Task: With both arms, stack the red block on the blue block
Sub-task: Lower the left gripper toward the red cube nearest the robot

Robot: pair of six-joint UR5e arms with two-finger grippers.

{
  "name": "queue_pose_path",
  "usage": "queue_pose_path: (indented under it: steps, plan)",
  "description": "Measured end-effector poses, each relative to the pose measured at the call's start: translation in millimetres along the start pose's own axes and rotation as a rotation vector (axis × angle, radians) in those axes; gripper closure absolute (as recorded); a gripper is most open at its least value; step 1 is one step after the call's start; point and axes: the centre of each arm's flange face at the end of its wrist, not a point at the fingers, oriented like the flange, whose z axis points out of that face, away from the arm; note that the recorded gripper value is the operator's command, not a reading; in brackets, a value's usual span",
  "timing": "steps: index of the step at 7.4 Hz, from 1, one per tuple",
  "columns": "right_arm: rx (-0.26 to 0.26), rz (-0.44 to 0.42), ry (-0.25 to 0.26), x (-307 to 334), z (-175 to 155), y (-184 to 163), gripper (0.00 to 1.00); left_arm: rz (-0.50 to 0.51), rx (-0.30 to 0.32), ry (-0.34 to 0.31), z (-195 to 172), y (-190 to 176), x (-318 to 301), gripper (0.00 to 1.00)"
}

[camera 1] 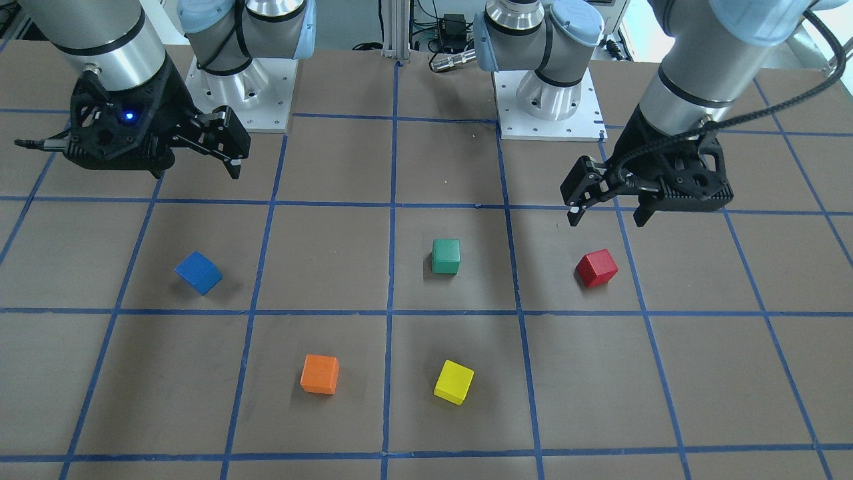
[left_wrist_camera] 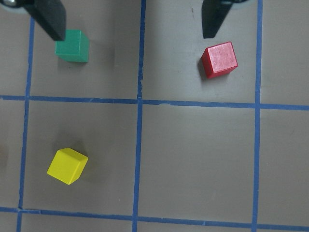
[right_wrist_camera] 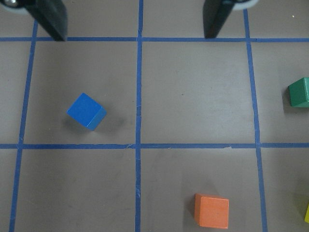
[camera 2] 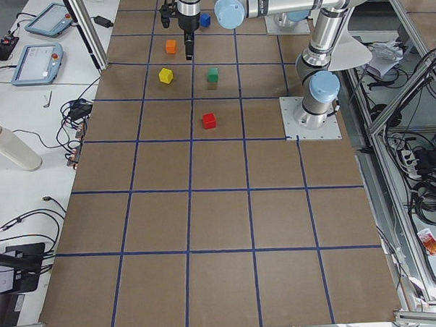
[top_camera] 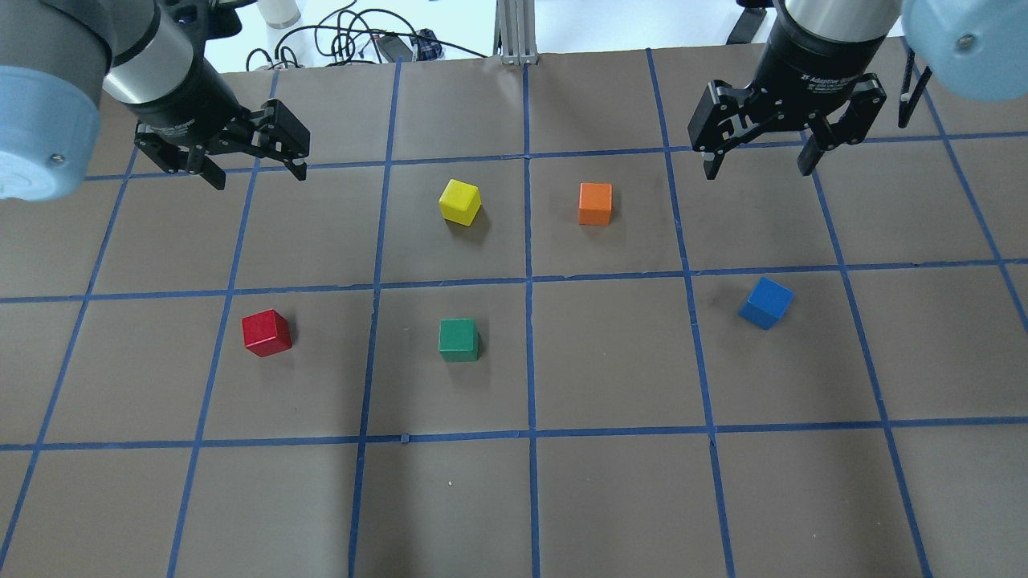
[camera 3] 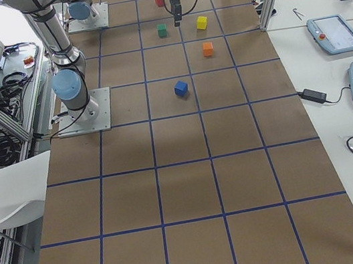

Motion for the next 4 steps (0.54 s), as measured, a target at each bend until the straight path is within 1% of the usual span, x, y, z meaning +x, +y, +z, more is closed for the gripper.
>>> queue_pose_path:
  steps: [1,2,3,4]
  plan:
    - [-0.002,0.0,0.0,0.0,0.9,-0.1,0.0,-0.006,-0.028,0.001,22.2,-1.2,-33.7,0.0]
    - [-0.002,0.0,-0.001,-0.1,1.1,-0.1,0.0,-0.027,-0.053,0.004,54.0,2.2,-65.8,0.0]
    - [-0.002,0.0,0.0,0.0,1.2,-0.4,0.0,-0.048,-0.063,0.003,93.9,11.2,-83.8,0.0]
    - [-0.002,0.0,0.001,0.1,1.1,-0.5,0.0,-0.063,-0.058,0.0,134.7,23.7,-91.3,0.0]
